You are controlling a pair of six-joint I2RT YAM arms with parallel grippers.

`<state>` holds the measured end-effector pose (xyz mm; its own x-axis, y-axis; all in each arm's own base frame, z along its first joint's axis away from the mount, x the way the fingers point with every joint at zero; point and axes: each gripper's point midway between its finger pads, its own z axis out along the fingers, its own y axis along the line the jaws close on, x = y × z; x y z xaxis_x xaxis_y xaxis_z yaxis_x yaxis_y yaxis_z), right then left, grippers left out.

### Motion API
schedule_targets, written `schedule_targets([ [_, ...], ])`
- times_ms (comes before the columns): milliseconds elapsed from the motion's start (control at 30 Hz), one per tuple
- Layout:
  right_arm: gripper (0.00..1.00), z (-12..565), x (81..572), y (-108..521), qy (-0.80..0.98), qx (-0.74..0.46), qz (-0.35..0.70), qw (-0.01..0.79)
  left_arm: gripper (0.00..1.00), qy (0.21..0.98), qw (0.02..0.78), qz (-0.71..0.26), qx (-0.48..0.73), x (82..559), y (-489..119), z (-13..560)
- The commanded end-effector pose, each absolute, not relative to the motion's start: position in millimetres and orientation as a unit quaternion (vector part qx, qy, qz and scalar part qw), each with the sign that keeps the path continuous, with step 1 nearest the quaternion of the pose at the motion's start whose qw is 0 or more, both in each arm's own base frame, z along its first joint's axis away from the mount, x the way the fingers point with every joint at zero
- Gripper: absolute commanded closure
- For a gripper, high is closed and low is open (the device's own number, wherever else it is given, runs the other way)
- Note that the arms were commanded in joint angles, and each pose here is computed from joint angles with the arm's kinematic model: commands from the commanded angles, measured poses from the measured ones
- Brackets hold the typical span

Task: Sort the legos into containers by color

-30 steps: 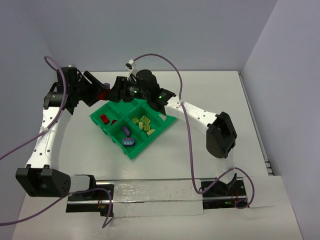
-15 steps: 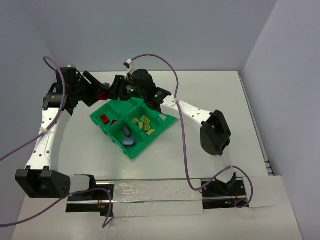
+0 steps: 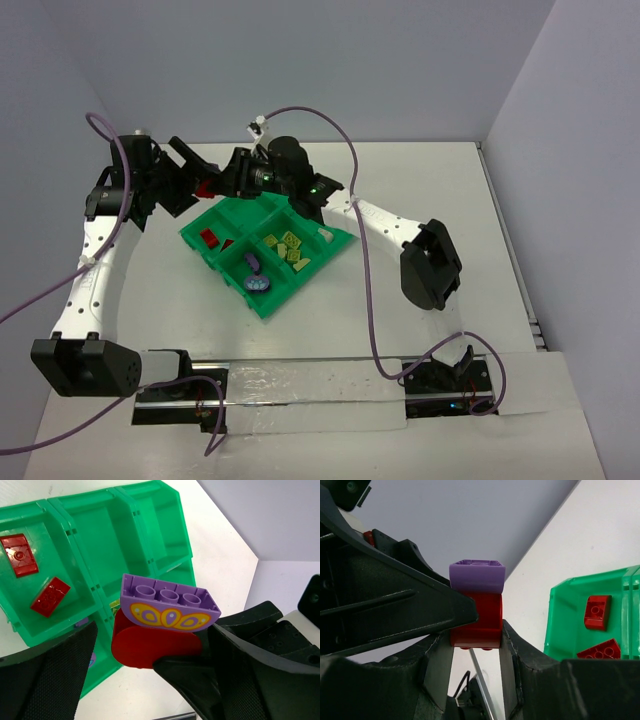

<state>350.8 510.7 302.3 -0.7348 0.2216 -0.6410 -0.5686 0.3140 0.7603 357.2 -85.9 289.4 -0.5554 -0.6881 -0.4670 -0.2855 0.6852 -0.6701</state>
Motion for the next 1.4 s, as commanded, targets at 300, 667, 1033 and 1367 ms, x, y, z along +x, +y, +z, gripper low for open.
schedule_targets([
  [300,1.0,306,355,499,0.722,-0.12,0.581,0.357,0.05,0.84,0.406,-0.233,-0.276,362,-69,307],
  [667,1.0,305,349,496,0.72,-0.136,0.579,0.357,0.04,0.839,0.418,-0.233,-0.259,367,-69,305],
  [1033,1.0,311,315,487,0.703,-0.212,0.592,0.332,0.01,0.844,0.434,-0.262,-0.176,371,-82,317],
  [1367,1.0,307,269,442,0.687,-0.332,0.611,0.211,0.01,0.841,0.46,-0.266,-0.099,353,-85,333],
])
